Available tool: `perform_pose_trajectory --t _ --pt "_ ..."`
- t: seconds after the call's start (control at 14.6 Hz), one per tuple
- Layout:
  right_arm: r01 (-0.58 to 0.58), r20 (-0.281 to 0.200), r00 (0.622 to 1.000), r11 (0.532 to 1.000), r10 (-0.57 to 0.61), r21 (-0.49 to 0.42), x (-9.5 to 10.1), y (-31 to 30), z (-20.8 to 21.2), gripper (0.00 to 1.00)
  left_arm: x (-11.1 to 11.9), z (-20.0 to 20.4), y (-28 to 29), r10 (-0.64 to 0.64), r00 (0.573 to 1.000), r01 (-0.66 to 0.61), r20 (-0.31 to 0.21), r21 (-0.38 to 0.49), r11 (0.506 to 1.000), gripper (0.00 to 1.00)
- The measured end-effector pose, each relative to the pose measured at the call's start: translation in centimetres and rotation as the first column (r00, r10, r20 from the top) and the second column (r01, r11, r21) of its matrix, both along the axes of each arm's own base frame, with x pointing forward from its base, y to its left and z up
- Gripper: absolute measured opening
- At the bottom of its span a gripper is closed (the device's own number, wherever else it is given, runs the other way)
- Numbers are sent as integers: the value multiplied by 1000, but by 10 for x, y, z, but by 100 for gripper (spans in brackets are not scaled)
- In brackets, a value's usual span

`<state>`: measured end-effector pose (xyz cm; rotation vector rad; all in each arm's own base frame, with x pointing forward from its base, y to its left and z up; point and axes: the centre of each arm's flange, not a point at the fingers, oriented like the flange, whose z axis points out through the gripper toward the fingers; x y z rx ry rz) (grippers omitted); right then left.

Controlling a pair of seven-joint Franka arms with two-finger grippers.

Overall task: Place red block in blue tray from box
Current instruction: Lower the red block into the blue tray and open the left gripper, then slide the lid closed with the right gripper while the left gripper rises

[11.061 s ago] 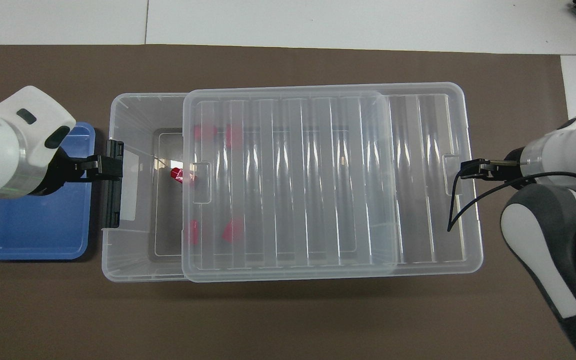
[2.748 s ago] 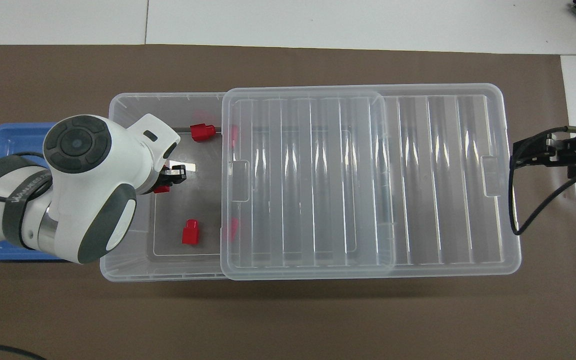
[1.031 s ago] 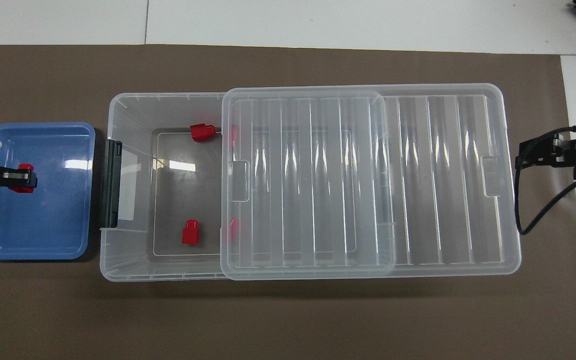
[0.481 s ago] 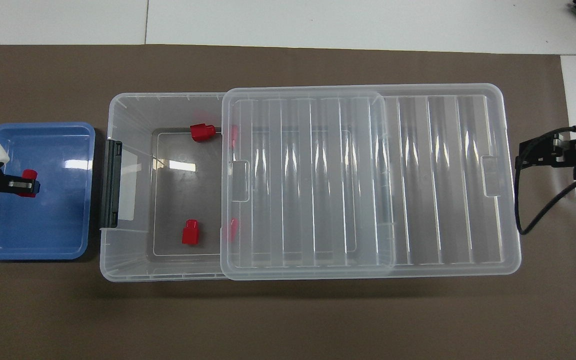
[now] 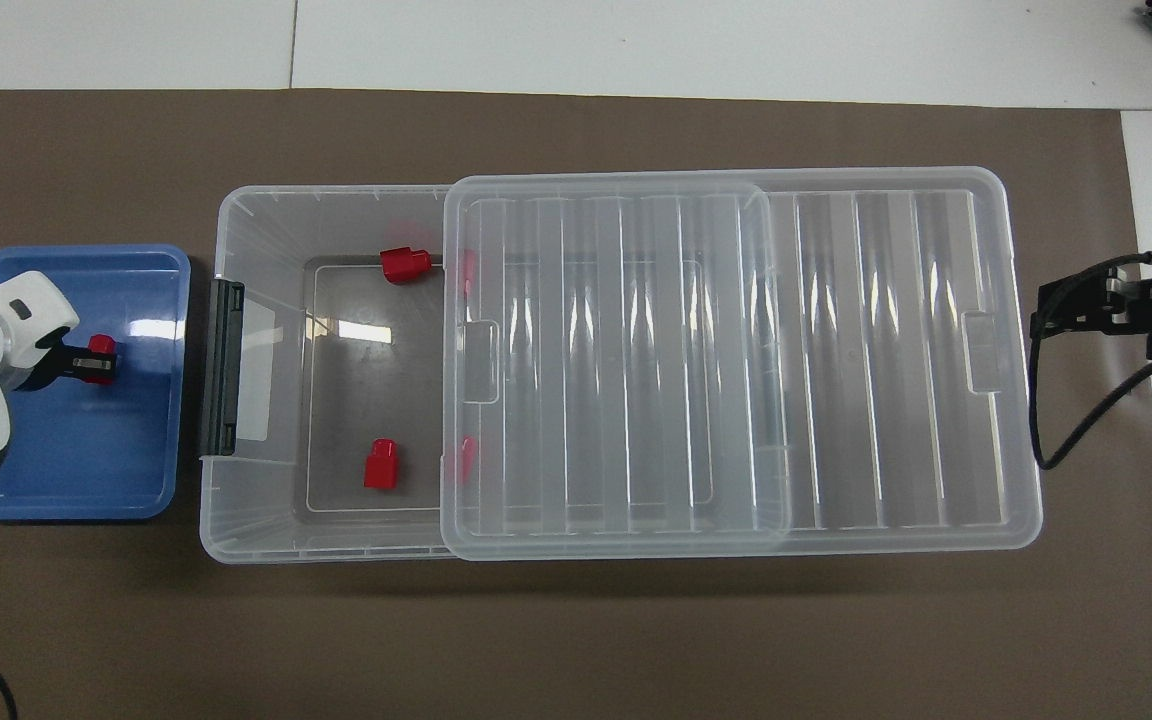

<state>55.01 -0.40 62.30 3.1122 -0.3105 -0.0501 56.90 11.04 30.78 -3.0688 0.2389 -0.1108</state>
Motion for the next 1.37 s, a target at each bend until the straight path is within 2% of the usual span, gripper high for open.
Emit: perform_pose_trajectory --t 0.21,0.48,0.55,0.76,0.82,0.89,0.96,1.17,1.37 --pt "8 19 1000 1000 -8 0 2 -4 -6 96 3 -2 -12 17 1000 -17 4 -3 1000 35" --pt "40 92 995 999 -40 -1 4 -31 -45 50 3 -2 -9 21 1000 -21 4 -2 1000 35" --pt "45 98 994 999 -45 -1 3 -34 -57 38 3 -2 -9 21 1000 -21 5 -2 1000 40" --pt "30 105 994 1000 -29 -5 0 -55 -91 6 3 -2 -9 21 1000 -21 5 -2 1000 74" --pt "28 122 992 1000 -27 -7 0 -60 -100 1 3 -2 -9 21 1000 -21 5 -2 1000 85" --pt "27 142 990 1000 -25 -9 1 -63 -108 1 3 -1 -9 21 1000 -21 5 -2 1000 96" --pt "28 152 988 1000 -26 -10 2 -64 -116 1 3 -1 -9 21 1000 -21 6 -2 1000 100" --pt "27 142 989 1000 -25 -9 5 -64 -134 1 10 10 -10 19 1000 -19 7 -1 1000 100" --pt "15 135 991 1000 -14 -9 6 -58 -138 1 30 57 -17 20 999 -20 -45 -17 1000 100"
